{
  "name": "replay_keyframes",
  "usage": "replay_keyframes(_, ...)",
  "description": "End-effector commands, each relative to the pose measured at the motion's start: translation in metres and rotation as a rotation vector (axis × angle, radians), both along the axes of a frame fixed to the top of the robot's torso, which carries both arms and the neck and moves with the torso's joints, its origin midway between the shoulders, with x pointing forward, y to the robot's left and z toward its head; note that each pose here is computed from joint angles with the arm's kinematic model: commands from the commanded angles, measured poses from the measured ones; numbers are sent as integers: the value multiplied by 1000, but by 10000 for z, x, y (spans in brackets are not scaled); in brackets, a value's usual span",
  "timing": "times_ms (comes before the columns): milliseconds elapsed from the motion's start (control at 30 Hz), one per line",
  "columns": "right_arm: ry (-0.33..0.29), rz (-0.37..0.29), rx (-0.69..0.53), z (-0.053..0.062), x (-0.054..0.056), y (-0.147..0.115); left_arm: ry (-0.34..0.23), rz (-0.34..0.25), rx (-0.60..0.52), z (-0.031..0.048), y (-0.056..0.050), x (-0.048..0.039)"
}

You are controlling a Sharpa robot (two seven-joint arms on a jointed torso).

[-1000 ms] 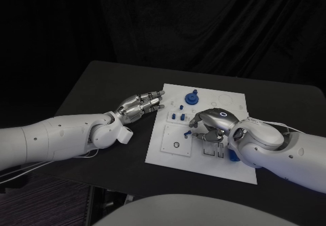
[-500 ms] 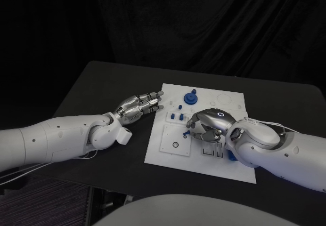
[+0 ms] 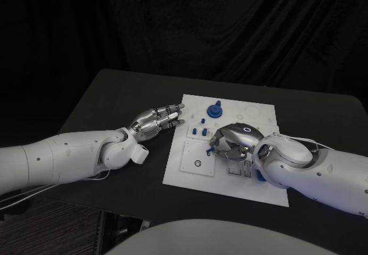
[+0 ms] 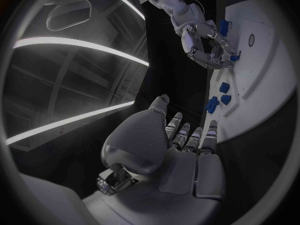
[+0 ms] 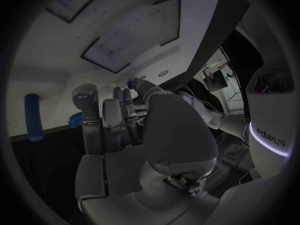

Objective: Assemble the parts on the task board

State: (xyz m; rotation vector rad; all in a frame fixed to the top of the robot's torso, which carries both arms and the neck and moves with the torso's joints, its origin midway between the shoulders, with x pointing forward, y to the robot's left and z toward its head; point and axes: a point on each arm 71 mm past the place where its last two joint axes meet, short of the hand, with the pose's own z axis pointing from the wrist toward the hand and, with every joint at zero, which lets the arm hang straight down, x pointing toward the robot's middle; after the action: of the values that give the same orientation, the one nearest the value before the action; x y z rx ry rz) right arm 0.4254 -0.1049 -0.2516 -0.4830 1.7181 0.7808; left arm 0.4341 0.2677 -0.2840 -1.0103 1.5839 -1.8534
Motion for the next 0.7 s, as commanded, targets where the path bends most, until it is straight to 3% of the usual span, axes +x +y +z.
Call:
replay_keyframes(33,7,3,-4,-26,-6,3,-36,4,-48,32,-5,-5)
replay_keyframes(700,0,-2,6,-40,-2,3,-21,-2,-47,-12,-7,-26)
